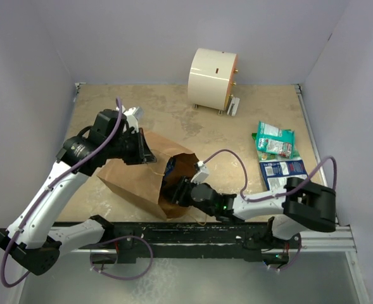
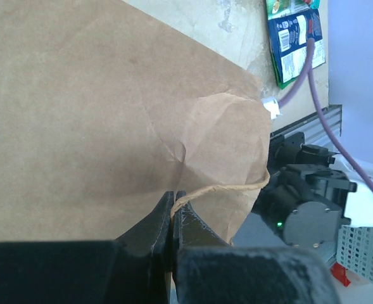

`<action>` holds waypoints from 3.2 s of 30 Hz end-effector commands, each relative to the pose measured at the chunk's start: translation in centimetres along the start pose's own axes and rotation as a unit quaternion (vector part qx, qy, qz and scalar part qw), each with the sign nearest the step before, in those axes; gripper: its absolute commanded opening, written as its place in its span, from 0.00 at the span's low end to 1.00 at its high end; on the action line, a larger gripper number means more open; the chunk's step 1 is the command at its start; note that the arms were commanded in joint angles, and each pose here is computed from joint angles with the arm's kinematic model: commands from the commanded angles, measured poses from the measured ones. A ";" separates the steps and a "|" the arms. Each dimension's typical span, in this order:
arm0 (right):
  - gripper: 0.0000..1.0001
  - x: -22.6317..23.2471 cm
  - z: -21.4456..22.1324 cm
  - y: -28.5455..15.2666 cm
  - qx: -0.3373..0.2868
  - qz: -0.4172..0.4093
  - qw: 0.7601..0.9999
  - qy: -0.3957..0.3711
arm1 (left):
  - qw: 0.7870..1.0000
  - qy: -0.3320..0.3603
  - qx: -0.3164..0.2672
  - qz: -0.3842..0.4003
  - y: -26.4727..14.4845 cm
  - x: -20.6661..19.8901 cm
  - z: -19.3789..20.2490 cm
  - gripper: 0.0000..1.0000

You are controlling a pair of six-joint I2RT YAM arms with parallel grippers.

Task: Take the snacks out of the paper bag
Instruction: Take out the snack from the paper bag, then place the snack at the center of the board.

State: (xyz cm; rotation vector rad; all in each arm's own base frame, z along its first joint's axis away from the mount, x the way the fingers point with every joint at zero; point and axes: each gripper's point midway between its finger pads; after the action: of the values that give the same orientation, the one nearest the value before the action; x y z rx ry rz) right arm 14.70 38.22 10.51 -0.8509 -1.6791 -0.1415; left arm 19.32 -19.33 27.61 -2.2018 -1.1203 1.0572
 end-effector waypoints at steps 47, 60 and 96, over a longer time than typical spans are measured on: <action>0.00 6.6 -8.8 12.4 -0.132 0.008 0.990 0.058 | 0.998 0.025 -0.051 -0.027 -1.6 0.8 -1.8 0.00; 0.00 5.9 -10.5 6.5 -0.134 0.034 0.990 0.004 | 0.995 -0.004 -0.075 -0.068 -2.1 2.1 -2.2 0.00; 0.00 3.2 -20.1 -19.9 -0.165 0.292 0.925 -0.179 | 0.988 0.024 -0.072 -0.133 -0.2 4.6 -3.5 0.00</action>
State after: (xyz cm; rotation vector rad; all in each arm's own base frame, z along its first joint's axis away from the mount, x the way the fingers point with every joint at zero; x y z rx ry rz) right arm 17.03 20.56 26.26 -1.3183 -1.8094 0.1082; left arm 22.80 -16.22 27.30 -2.0956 -1.4238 0.9092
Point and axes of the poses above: each gripper's point midway between its finger pads, its own y axis out along the fingers, its own x axis along the line the jaws close on, z = x × y, and after that the axes turned 13 degrees about y, right-handed
